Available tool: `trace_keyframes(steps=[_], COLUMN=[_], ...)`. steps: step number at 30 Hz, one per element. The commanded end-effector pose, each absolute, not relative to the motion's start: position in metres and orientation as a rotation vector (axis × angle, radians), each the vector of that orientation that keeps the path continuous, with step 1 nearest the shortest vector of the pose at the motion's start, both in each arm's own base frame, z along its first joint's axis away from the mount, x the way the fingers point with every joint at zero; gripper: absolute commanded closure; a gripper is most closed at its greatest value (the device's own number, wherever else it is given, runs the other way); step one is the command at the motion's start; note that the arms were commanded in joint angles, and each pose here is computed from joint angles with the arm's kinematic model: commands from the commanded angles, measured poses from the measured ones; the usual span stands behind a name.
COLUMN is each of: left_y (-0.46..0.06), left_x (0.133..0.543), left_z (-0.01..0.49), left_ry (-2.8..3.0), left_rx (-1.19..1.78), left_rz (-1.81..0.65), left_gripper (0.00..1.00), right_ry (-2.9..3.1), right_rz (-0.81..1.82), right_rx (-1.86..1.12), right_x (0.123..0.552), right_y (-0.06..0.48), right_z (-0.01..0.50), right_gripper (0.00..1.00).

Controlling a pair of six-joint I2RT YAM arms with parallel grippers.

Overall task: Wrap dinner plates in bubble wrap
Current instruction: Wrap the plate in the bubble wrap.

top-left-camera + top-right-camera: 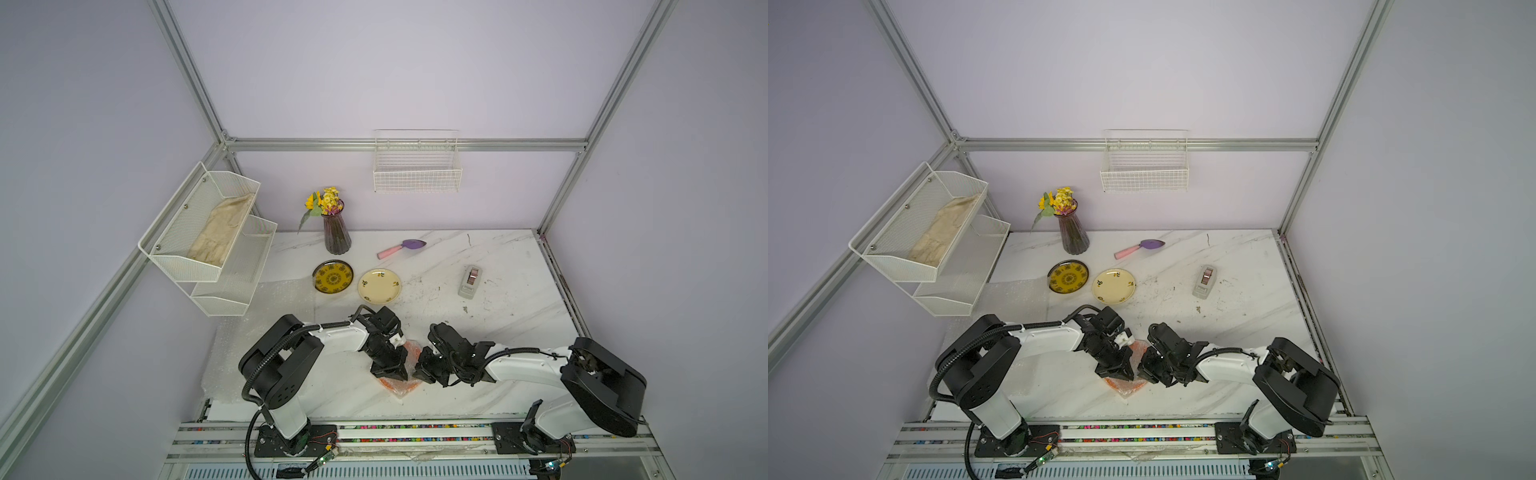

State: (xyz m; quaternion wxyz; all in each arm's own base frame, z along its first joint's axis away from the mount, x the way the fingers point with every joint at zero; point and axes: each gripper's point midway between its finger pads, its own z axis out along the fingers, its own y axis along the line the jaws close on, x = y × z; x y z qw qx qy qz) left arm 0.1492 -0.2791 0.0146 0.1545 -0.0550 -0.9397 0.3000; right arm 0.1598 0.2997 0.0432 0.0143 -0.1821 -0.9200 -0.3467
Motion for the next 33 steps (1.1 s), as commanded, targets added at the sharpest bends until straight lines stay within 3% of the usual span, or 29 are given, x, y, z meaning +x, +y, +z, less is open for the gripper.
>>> trace_keyframes(steps=[1,7,14,19,24,28,33], left_y=[-0.209,-0.209,-0.209,-0.220,-0.224,-0.253,-0.282], left_x=[0.090,0.091,0.100,0.119,0.169,0.198,0.221], left_z=[-0.049,-0.049,-0.036,0.007,0.098,0.140,0.125], left_ry=[-2.622,-2.629,-2.686,-2.776,-3.015,-3.043,-2.989], left_rx=[-0.073,-0.076,-0.061,-0.076,-0.131,-0.219,-0.292], left_rz=[0.362,0.361,0.358,0.428,0.440,0.600,0.598], left_gripper=[0.97,0.97,0.94,0.75,0.58,0.57,0.71], right_ry=[-3.013,-2.898,-2.915,-2.939,-2.974,-2.977,-2.981], right_rz=[-0.977,-1.337,-0.936,-0.779,-0.716,-0.707,-0.711], right_rx=[-0.678,-0.528,-0.682,-0.664,-0.597,-0.563,-0.551], right_x=[0.175,0.194,0.166,0.150,0.148,0.149,0.150], right_y=[0.272,0.328,0.281,0.256,0.251,0.253,0.254], right_z=[0.064,0.100,0.015,-0.008,-0.011,-0.013,-0.012], right_gripper=[1.00,1.00,1.00,1.00,1.00,1.00,1.00])
